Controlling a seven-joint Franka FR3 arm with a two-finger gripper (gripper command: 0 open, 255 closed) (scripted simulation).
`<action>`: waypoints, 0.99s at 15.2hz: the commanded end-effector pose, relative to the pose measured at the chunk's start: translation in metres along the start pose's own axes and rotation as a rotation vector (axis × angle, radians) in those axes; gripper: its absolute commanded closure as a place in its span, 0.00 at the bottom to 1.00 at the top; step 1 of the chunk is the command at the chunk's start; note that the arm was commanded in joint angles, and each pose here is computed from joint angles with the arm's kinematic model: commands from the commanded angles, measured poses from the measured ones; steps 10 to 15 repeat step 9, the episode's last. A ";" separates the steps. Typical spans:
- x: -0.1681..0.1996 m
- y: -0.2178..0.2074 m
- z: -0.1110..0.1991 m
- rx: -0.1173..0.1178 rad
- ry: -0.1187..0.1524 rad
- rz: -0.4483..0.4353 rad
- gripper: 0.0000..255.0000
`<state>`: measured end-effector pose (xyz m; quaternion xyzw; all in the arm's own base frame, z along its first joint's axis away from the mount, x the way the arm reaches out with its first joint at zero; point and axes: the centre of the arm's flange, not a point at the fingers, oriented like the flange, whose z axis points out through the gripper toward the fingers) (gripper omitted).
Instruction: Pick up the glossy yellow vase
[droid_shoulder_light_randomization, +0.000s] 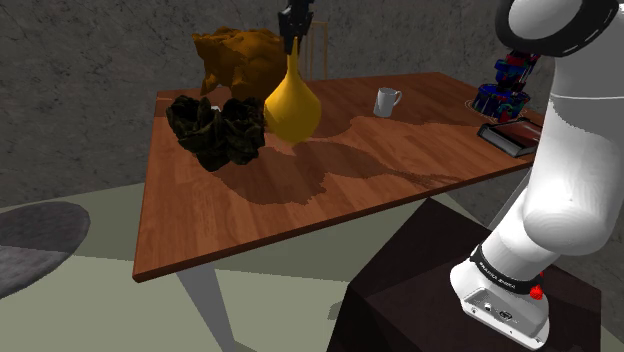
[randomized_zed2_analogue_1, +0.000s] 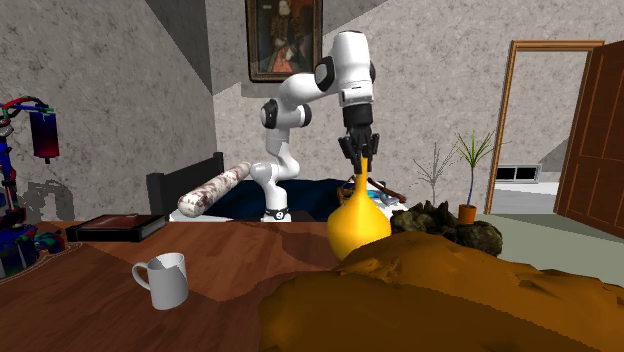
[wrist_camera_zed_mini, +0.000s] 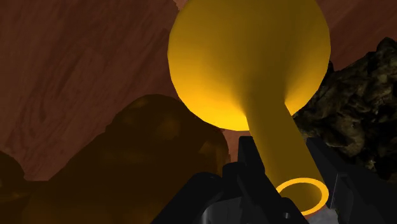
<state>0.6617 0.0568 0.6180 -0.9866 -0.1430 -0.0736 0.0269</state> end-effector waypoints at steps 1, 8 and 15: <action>0.002 -0.001 -0.013 0.000 0.003 -0.001 1.00; 0.007 -0.002 -0.045 0.000 0.003 -0.001 1.00; 0.007 -0.002 -0.045 0.000 0.003 -0.001 1.00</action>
